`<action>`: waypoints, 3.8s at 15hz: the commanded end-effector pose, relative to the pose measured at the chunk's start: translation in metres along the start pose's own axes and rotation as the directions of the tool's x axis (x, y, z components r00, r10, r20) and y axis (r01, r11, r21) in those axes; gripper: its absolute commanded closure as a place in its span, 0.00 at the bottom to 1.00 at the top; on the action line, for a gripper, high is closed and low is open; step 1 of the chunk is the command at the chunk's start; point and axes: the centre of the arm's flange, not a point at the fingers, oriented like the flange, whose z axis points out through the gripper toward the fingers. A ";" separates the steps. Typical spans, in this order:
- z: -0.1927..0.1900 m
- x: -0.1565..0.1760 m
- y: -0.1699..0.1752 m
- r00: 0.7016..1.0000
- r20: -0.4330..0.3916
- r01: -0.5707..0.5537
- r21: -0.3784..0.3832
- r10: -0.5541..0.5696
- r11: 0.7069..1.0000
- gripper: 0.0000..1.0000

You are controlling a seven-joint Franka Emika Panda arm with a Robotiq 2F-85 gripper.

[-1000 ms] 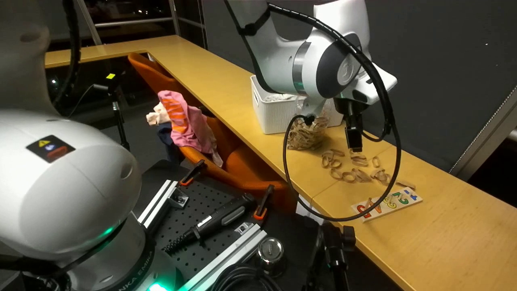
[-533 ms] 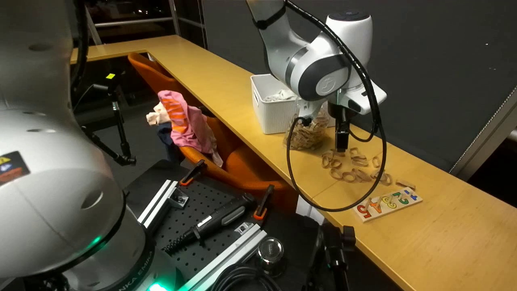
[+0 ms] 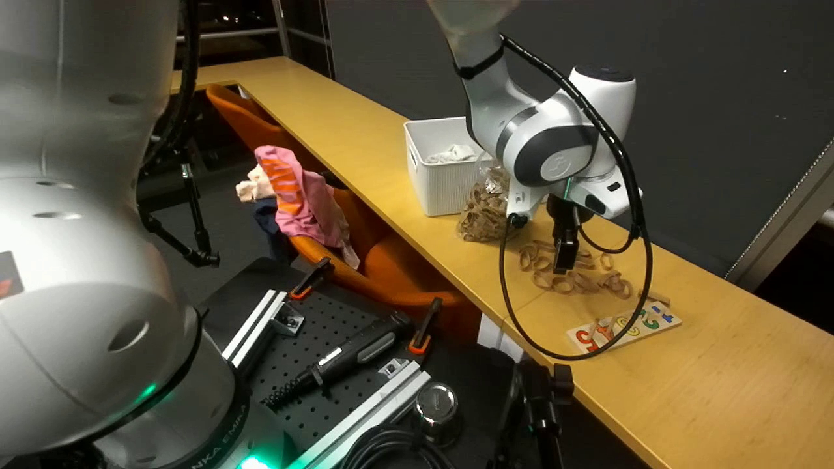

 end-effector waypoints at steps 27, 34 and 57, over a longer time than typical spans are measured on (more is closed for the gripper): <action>0.085 -0.010 -0.051 0.990 0.061 0.132 -0.020 -0.131 0.991 0.94; 0.062 -0.013 -0.044 0.992 0.029 0.124 -0.007 -0.124 0.992 0.99; -0.159 -0.087 -0.044 0.938 -0.334 0.185 0.240 -0.098 0.953 0.99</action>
